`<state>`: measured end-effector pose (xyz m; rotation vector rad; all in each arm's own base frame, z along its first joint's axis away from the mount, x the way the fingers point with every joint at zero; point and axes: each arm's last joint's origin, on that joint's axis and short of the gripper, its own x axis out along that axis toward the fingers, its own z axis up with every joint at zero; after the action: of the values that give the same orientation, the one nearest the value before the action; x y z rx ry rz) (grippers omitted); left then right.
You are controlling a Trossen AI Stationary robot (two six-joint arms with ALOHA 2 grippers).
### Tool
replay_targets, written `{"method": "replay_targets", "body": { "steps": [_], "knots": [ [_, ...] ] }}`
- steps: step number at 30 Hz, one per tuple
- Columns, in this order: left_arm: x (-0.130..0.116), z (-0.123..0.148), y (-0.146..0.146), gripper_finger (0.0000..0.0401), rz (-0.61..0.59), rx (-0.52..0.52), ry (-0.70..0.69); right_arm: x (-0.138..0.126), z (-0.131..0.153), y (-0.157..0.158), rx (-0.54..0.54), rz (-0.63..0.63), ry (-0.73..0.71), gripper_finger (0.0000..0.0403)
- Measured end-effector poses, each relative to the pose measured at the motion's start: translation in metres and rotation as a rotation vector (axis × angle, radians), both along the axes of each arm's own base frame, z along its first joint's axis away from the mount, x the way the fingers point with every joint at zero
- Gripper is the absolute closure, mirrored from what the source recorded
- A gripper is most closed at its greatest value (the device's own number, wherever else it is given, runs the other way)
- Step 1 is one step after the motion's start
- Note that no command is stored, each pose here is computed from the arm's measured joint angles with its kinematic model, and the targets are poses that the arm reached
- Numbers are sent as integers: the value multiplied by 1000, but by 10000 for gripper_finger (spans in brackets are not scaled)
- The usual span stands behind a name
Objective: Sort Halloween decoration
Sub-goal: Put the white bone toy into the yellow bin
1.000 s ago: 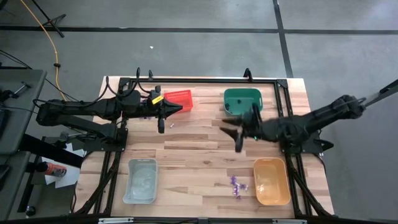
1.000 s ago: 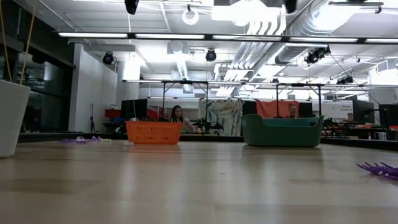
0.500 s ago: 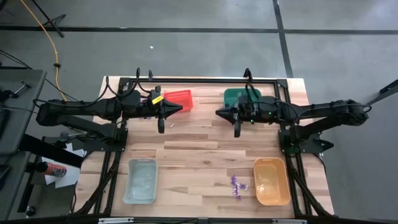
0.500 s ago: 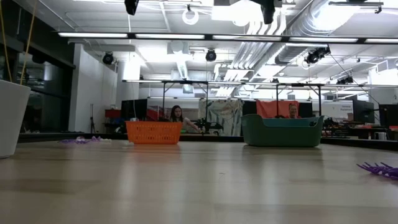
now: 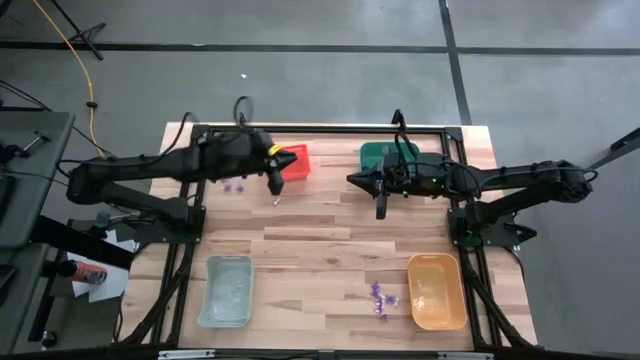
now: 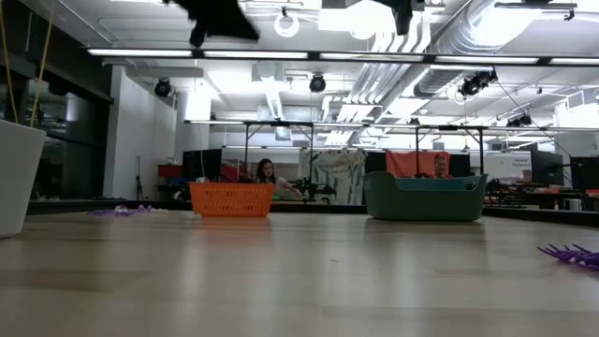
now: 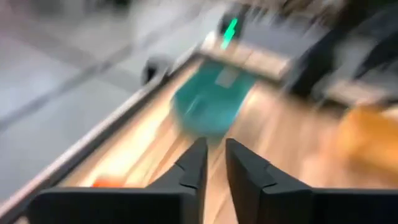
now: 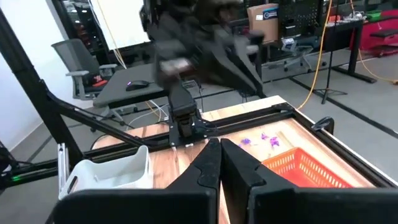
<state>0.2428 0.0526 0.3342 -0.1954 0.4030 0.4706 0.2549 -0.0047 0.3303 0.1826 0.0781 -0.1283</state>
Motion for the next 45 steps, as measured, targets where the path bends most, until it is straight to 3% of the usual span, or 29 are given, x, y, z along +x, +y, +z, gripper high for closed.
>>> {"method": "replay_targets", "body": {
  "steps": [4,8,11,19,31,36,42,45],
  "knots": [
    [6,-43,25,300,83,-163,315,0,-1,0,23,-4,7,401],
    [9,-94,35,253,191,-366,543,0,-3,0,48,-7,29,401],
    [12,-128,36,227,231,-430,663,-1,-6,0,62,-9,54,402],
    [25,-172,30,204,264,-514,802,-1,-7,-1,81,-16,67,402],
    [38,-198,28,206,263,-579,823,-1,-7,-1,81,-16,68,403],
    [41,-205,23,236,235,-562,854,-1,-9,-1,74,-15,81,403],
    [43,-207,17,372,207,-558,865,-1,-10,0,73,-15,95,403],
    [42,-203,14,387,198,-554,857,-1,-10,0,73,-14,95,403]
  ]
}}
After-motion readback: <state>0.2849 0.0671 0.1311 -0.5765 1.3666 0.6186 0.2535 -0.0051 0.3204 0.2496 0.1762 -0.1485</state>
